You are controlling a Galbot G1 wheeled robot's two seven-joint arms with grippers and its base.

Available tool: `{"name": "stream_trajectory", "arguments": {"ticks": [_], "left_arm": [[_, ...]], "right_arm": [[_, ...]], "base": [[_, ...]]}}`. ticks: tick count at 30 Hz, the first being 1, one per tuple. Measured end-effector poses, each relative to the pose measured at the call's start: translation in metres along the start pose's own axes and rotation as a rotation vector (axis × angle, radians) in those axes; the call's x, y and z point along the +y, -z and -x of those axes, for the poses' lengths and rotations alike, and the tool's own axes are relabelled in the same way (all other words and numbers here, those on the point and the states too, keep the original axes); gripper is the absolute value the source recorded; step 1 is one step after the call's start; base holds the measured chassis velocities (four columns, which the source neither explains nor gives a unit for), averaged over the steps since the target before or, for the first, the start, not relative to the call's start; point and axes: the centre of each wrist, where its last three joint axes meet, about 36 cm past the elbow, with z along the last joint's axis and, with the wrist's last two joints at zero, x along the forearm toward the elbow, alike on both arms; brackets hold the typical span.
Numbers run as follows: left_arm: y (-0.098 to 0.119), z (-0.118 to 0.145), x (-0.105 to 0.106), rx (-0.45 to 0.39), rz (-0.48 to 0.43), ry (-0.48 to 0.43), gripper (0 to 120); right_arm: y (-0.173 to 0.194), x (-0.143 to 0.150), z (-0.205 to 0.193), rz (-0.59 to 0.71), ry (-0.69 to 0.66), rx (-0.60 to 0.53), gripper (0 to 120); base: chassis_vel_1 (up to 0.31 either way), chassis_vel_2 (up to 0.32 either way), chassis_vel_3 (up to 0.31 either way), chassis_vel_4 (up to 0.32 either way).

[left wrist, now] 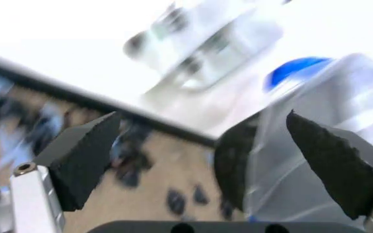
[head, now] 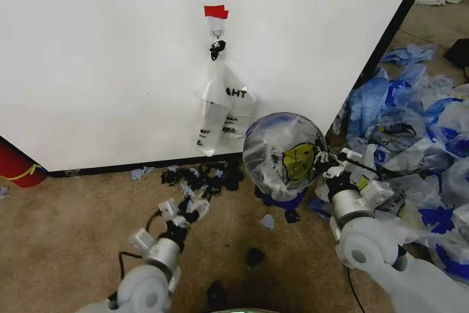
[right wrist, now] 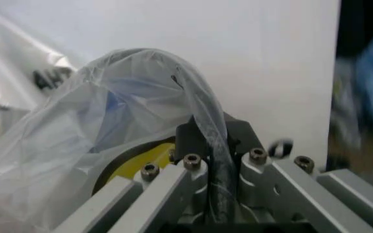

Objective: Pick up the garbage bag from the wall and place it over the trash bin.

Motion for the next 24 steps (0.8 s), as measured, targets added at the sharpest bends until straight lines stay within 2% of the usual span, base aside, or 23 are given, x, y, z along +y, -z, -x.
{"name": "stream_trajectory", "arguments": {"ticks": [1, 2, 6, 8, 9, 10, 11, 14, 16, 17, 20, 24], "left_arm": [[0.010, 0.000, -0.008, -0.001, 0.018, -0.031, 100], [0.010, 0.000, -0.008, -0.001, 0.018, -0.031, 100], [0.041, -0.002, -0.041, 0.007, 0.069, -0.150, 86], [0.049, -0.002, -0.055, 0.019, 0.071, -0.197, 80], [0.051, -0.002, -0.062, 0.024, 0.070, -0.220, 73], [0.051, -0.002, -0.062, 0.024, 0.070, -0.220, 73], [0.052, -0.001, -0.068, 0.031, 0.070, -0.244, 68], [0.051, 0.005, -0.076, 0.052, 0.066, -0.286, 57], [0.041, 0.016, -0.085, 0.094, 0.049, -0.333, 47], [0.041, 0.016, -0.085, 0.094, 0.049, -0.333, 47], [0.029, 0.034, -0.097, 0.126, 0.033, -0.379, 36], [0.013, 0.054, -0.104, 0.161, 0.037, -0.396, 19]], "right_arm": [[0.000, -0.004, 0.000, -0.055, 0.021, -0.023, 0], [0.000, -0.004, 0.000, -0.055, 0.021, -0.023, 0], [0.005, -0.014, 0.000, -0.205, 0.080, -0.085, 0], [0.008, -0.015, -0.001, -0.247, 0.100, -0.106, 0], [0.008, -0.016, -0.001, -0.274, 0.116, -0.116, 0], [0.008, -0.016, -0.001, -0.274, 0.116, -0.116, 0], [0.008, -0.016, -0.001, -0.295, 0.128, -0.122, 0], [0.009, -0.018, -0.002, -0.325, 0.147, -0.129, 0], [0.011, -0.019, -0.002, -0.346, 0.164, -0.130, 0], [0.011, -0.019, -0.002, -0.346, 0.164, -0.130, 0], [0.016, -0.022, 0.001, -0.365, 0.178, -0.136, 0], [0.018, -0.022, 0.001, -0.376, 0.184, -0.132, 0]], "base": [[0.000, 0.000, 0.000, 0.000], [0.000, 0.000, 0.000, 0.000], [0.000, 0.000, 0.000, 0.000], [0.000, 0.000, 0.000, 0.000], [0.000, 0.000, 0.000, 0.000], [0.000, 0.000, 0.000, 0.000], [0.000, 0.000, 0.000, 0.000], [0.000, 0.000, 0.000, 0.000], [0.000, 0.000, 0.000, 0.000], [0.000, 0.000, 0.000, 0.000], [0.000, 0.000, 0.000, 0.000], [0.000, 0.000, 0.000, 0.000]]}}
